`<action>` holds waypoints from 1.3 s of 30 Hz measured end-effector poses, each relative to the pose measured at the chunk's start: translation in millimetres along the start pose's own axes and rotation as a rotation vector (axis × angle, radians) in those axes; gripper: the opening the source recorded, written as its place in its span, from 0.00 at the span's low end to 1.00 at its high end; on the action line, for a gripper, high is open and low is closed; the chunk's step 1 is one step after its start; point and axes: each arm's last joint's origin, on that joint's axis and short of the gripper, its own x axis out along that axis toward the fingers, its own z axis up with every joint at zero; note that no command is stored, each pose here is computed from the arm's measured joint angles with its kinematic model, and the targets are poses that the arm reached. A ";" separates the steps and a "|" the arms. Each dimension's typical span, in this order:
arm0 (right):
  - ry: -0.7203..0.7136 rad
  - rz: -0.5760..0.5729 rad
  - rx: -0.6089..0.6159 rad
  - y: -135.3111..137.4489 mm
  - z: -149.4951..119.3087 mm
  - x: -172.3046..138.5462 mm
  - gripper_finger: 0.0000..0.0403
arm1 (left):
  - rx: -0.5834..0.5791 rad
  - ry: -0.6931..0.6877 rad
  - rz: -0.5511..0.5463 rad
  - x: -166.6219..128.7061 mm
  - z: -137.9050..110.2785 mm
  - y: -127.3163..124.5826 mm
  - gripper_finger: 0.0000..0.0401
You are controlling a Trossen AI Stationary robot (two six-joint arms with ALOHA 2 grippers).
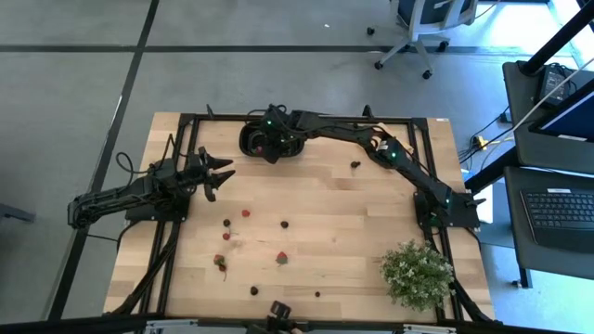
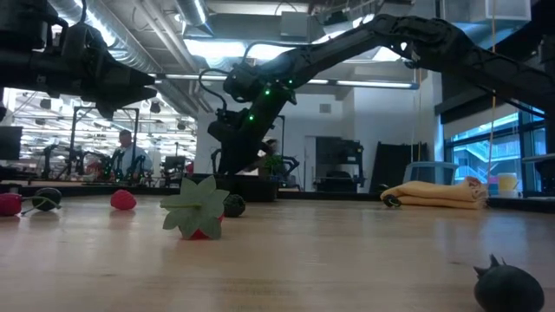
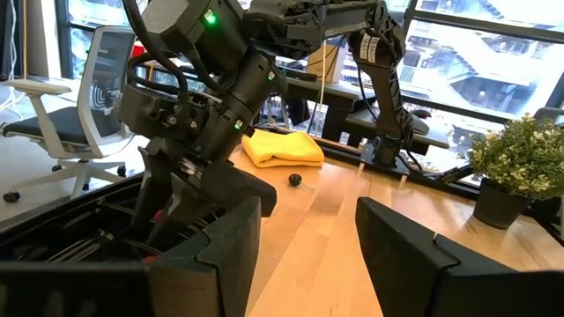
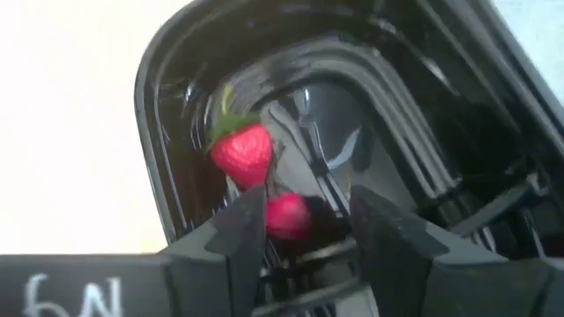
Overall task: Pick and placing Produce into tupperware
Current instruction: Put the raspberry into the black bin
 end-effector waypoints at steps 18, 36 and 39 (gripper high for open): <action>0.009 0.300 -0.273 88.0 17.6 -101.3 0.42 | 0.000 0.000 0.000 0.0 0.0 0.0 0.45; -0.119 0.438 -0.511 208.5 -15.2 -58.3 0.46 | -0.001 0.000 0.000 0.0 -0.1 0.1 0.45; -0.108 0.412 -0.515 212.4 -21.6 -44.7 0.54 | -0.001 0.000 0.000 0.0 -0.1 0.0 0.45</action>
